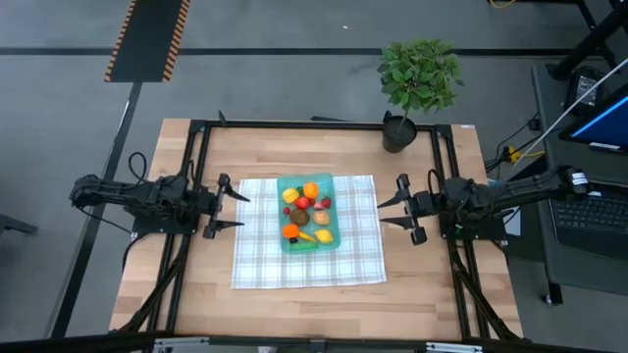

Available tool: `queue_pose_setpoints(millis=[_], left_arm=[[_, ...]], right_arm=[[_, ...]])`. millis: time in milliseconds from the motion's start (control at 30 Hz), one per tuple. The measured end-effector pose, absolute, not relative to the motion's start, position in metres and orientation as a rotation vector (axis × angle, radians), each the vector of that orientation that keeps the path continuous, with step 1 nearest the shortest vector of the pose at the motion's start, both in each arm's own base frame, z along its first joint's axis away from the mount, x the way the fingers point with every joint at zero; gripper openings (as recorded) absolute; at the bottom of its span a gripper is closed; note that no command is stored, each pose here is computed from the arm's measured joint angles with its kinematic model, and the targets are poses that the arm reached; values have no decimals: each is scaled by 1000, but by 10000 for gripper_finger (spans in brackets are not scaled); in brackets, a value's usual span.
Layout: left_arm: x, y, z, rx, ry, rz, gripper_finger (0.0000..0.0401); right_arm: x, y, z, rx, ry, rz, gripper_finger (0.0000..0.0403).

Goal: Pick and placing Produce into tupperware
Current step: Return to Home Position

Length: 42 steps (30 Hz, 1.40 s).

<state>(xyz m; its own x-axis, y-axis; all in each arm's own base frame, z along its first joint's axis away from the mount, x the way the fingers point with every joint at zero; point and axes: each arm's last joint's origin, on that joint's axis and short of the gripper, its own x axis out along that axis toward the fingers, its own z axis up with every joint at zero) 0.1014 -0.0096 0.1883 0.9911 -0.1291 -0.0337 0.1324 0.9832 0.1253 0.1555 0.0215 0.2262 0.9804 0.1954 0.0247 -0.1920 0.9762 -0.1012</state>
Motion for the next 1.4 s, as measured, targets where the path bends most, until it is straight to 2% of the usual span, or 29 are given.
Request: queue_pose_setpoints(millis=[300,700,933,1400], left_arm=[[102,-10,170,141,49,-151,308],[104,-7,159,149,83,-96,308],[104,-1,158,157,91,-37,308],[105,-1,157,138,104,-39,308]], right_arm=[[143,20,187,-87,-50,195,168],[137,19,168,-98,-26,195,168],[136,19,167,-152,-37,192,168],[136,19,166,-158,-36,192,168]])
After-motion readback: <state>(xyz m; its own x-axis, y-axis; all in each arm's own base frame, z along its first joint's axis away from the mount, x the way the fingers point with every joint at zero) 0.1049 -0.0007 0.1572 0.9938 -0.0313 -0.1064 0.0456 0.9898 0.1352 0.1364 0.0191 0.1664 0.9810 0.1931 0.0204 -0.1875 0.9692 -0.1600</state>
